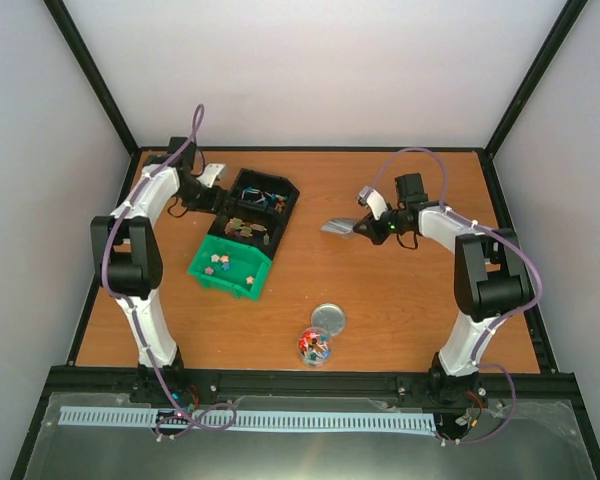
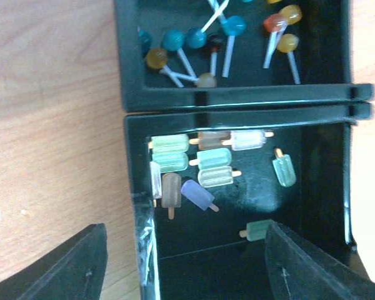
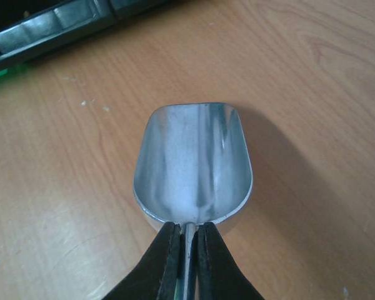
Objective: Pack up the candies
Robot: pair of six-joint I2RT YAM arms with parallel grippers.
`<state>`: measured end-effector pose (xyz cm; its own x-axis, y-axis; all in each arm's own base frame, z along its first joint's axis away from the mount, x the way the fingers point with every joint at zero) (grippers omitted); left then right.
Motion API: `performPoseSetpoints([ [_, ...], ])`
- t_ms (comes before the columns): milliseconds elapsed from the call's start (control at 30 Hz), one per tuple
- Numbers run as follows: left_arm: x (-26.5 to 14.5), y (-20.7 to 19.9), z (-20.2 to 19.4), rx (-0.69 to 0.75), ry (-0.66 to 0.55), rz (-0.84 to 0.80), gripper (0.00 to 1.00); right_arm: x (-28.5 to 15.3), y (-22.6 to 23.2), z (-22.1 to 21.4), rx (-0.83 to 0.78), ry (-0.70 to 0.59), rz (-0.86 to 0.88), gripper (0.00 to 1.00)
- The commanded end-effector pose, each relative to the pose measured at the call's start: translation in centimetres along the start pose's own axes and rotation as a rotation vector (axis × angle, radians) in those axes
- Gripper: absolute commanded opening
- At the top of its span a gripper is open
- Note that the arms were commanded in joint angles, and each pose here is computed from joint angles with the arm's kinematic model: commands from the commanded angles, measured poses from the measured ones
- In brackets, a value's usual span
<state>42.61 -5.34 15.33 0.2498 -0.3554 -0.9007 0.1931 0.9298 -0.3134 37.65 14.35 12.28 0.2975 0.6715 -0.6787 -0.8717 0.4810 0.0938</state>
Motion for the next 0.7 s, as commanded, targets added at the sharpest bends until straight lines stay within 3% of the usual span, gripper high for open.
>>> performPoseSetpoints([
  [0, -6.7, -2.8, 1.4, 0.059, -0.179, -0.045, 0.83, 0.9, -1.8, 0.7, -0.016, -0.016, -0.046, 0.03],
  [33, -7.8, -3.2, 1.4, 0.078, -0.214, -0.048, 0.95, 1.2, -1.9, 0.3, -0.020, -0.006, -0.045, 0.04],
  [67, -8.9, -3.7, 1.2, 0.097, -0.250, -0.047, 0.99, 1.4, -1.9, 0.0, -0.026, 0.003, -0.045, 0.04],
  [200, -12.0, -4.6, 0.2, 0.130, -0.337, -0.017, 1.00, 1.9, -1.9, -1.1, -0.058, 0.035, -0.041, 0.11],
  [433, -15.1, -6.3, -1.4, 0.143, -0.458, -0.041, 1.00, 1.5, -1.4, -1.5, -0.057, 0.065, -0.035, 0.37],
  [633, -15.9, -6.7, -2.8, 0.160, -0.476, -0.041, 1.00, -2.0, -0.1, 1.3, -0.065, 0.015, -0.053, 0.57],
  [667, -16.2, -7.0, -3.2, 0.167, -0.481, -0.050, 1.00, -2.6, 0.2, 1.8, -0.063, 0.009, -0.050, 0.67],
])
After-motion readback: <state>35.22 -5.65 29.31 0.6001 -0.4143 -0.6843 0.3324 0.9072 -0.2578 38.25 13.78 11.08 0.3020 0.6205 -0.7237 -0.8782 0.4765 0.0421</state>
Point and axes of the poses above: each gripper's point midway between its finger pads, its own x axis out along the fingers, its own y axis along the line the jaws close on, z = x × y, the point moved 5 cm from there along -x, back along the fingers, and after that the axes turned 8 degrees about -x, right-handed, at the moved point
